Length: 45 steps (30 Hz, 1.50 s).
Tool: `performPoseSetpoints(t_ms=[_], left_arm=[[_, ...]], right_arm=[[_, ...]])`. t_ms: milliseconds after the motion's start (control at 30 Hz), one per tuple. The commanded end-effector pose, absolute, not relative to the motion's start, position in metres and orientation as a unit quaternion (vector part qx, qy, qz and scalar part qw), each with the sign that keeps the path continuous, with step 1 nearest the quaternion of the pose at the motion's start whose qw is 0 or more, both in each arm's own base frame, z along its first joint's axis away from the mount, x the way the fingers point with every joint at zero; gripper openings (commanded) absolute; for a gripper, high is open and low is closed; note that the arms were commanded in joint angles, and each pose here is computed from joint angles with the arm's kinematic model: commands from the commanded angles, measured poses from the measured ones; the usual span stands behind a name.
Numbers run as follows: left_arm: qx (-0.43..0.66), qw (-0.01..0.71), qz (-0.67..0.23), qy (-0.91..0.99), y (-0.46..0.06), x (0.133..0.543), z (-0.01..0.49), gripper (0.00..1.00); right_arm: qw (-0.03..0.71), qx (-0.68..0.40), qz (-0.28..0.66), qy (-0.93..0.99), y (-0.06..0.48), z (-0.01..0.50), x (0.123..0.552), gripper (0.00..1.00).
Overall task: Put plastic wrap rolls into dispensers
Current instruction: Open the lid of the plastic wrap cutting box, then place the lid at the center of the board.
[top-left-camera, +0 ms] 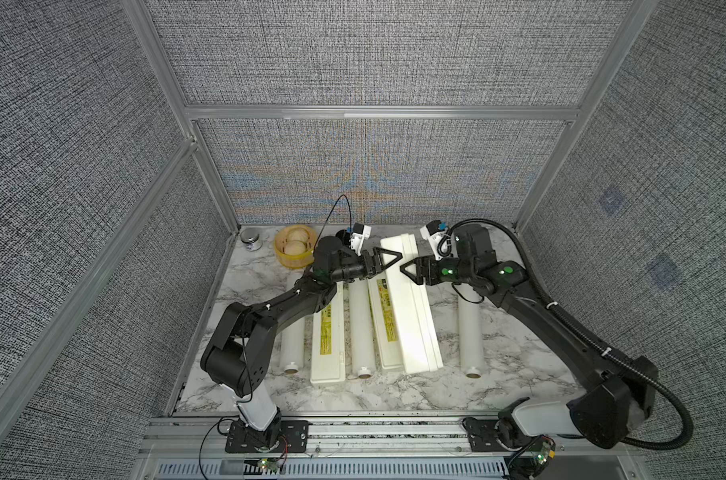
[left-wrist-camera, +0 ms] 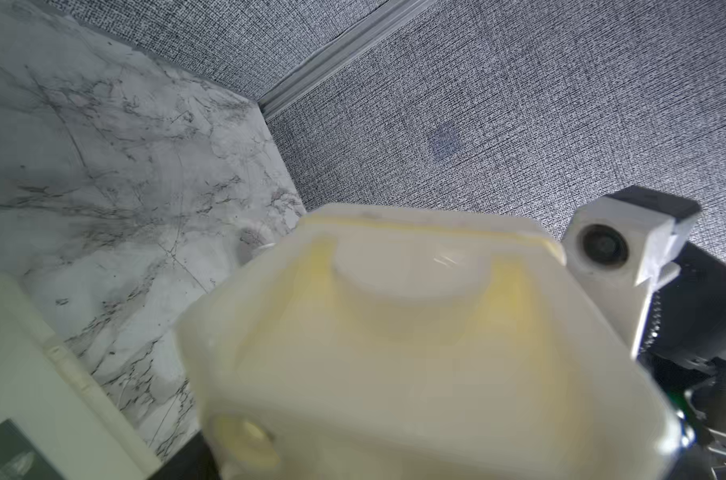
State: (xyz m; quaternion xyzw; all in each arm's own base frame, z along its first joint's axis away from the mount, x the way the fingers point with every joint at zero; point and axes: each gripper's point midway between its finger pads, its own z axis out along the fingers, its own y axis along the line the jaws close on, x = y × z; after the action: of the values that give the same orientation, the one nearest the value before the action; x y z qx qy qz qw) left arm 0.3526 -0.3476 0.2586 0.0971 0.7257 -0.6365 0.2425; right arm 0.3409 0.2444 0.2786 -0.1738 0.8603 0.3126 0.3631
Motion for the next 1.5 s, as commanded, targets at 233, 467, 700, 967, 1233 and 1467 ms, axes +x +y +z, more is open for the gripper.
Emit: performPoseSetpoints(t_ms=[233,467,700,967,1233,1467], left_arm=[[0.134,0.258,-0.654,0.699,-0.352,0.341,0.282,0.61],[0.127,0.263,-0.656,0.696,-0.347,0.346,0.282,0.61],[0.122,0.263,-0.656,0.697,-0.344,0.352,0.279,0.61],[0.121,0.259,-0.655,0.699,-0.341,0.353,0.278,0.61],[0.112,0.258,-0.649,0.707,-0.336,0.359,0.271,0.6],[0.109,0.251,-0.638,0.72,-0.335,0.358,0.261,0.61]], right_arm=[[0.331,-0.189,0.307,0.872,0.253,0.26,0.343,0.52],[0.341,-0.167,0.294,0.877,0.236,0.263,0.343,0.38],[0.352,-0.121,0.245,0.895,0.208,0.258,0.348,0.34],[0.364,-0.067,0.125,0.921,0.164,0.247,0.358,0.29],[0.368,-0.048,0.067,0.926,0.143,0.244,0.361,0.27],[0.345,-0.034,-0.067,0.936,0.084,0.245,0.36,0.27]])
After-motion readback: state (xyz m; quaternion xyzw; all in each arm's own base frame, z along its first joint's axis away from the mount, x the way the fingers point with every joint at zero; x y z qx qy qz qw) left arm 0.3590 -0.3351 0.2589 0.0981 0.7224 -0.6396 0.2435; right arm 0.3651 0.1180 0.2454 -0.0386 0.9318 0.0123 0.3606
